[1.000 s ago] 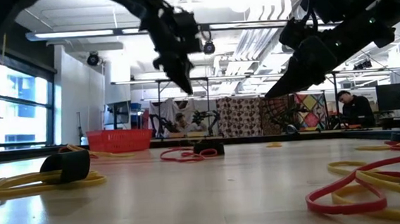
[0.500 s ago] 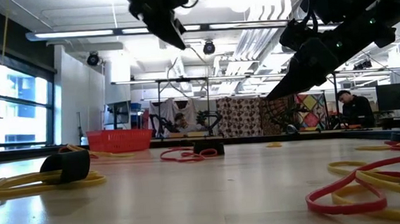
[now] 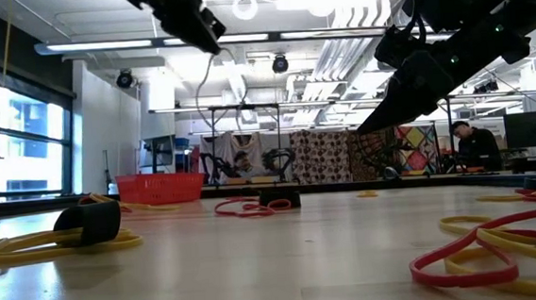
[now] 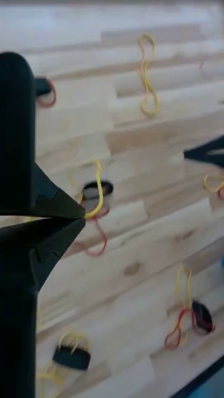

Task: Sort rubber bands into baskets
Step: Put the yellow rubber band into the green basket

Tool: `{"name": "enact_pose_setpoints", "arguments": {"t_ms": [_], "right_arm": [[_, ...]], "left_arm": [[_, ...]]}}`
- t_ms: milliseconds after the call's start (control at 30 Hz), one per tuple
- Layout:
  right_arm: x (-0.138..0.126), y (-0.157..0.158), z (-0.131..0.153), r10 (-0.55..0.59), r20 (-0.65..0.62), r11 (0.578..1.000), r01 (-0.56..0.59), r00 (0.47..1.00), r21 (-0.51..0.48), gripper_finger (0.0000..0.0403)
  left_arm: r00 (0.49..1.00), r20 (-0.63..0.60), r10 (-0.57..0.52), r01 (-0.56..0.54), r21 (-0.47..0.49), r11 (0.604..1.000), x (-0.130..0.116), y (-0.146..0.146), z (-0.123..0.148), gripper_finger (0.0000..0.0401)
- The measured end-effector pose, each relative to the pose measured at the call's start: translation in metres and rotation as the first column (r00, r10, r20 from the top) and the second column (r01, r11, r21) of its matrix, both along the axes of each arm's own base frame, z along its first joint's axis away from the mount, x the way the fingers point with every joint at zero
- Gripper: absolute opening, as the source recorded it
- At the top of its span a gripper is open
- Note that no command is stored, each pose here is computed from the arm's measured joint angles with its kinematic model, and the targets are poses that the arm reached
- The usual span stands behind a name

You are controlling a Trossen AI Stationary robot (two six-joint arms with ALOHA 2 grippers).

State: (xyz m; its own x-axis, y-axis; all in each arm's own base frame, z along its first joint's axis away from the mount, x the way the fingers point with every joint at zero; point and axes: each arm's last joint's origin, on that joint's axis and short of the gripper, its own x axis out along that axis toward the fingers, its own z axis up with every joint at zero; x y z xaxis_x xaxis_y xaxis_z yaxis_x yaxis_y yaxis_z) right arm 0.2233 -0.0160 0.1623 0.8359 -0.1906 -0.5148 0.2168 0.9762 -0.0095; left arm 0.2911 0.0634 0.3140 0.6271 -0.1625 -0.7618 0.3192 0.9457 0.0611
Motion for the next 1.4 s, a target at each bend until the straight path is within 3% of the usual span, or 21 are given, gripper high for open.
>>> {"name": "enact_pose_setpoints", "arguments": {"t_ms": [400, 933, 1067, 1400], "right_arm": [[0.000, 0.002, 0.000, 0.072, 0.004, 0.996, -0.072, 0.997, 0.043, 0.0000], [0.000, 0.003, 0.000, 0.084, 0.005, 0.995, -0.085, 0.996, 0.051, 0.0000], [0.000, 0.003, 0.000, 0.084, 0.005, 0.995, -0.084, 0.996, 0.050, 0.0000], [0.000, 0.003, -0.001, 0.084, -0.002, 0.995, -0.084, 0.996, 0.052, 0.0000]], "left_arm": [[0.999, 0.007, -0.043, 0.043, -0.044, 0.998, -0.025, -0.034, 0.000, 0.0000], [0.987, -0.030, -0.158, 0.153, -0.120, 0.981, -0.025, -0.082, -0.001, 0.0000], [0.988, -0.085, -0.129, 0.112, -0.176, 0.978, -0.034, -0.097, 0.001, 0.0000], [0.976, -0.213, -0.045, 0.000, -0.208, 0.978, -0.069, -0.150, 0.008, 0.0000]]}}
